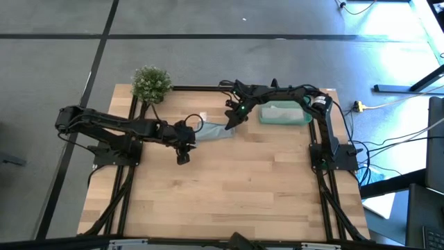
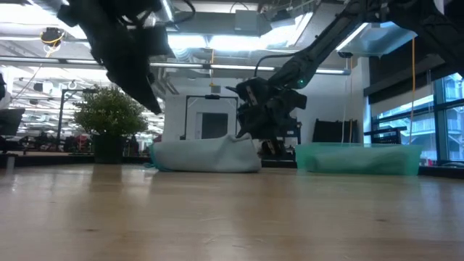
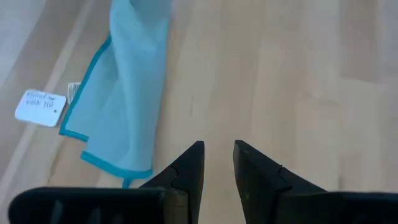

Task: Roll microfiber towels into tight, uniform cylinder then place into a basket
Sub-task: Roll the blue microfiber towel

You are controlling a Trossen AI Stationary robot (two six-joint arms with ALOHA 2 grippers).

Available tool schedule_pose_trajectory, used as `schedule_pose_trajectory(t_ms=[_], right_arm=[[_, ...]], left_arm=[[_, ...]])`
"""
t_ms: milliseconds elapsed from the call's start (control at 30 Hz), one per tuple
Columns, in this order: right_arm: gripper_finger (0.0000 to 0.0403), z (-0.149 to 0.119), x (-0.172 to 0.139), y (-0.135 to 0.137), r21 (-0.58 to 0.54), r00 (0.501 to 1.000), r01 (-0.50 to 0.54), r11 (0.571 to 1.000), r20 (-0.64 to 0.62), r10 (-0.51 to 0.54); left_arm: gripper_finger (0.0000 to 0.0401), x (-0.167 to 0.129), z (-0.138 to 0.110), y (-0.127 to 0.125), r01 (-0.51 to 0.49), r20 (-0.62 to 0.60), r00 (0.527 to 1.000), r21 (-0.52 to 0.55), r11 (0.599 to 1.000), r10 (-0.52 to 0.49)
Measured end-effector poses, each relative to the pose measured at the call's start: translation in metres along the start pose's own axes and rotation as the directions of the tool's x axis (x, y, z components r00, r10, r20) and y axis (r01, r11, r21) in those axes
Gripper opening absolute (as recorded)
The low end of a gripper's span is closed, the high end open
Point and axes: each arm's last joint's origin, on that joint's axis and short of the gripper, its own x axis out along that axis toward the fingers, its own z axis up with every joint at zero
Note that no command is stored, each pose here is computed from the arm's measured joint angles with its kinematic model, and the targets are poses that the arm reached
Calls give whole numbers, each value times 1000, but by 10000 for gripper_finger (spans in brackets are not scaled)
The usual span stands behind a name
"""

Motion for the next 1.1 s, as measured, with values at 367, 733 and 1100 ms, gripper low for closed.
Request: schedule_pose_trajectory(t_ms=[367,733,1100], right_arm=[[18,3,-3,1,-15,1000,-24,1000,18,25],[18,5,-2,2,-33,999,-29,999,27,30],[18,4,-2,2,-57,999,-26,998,21,28]], left_arm=[[82,43,-11,15,-129,-130,982,60,990,136],[82,53,-8,43,-267,-130,953,65,962,273],[82,53,4,65,-326,-28,944,97,940,330]])
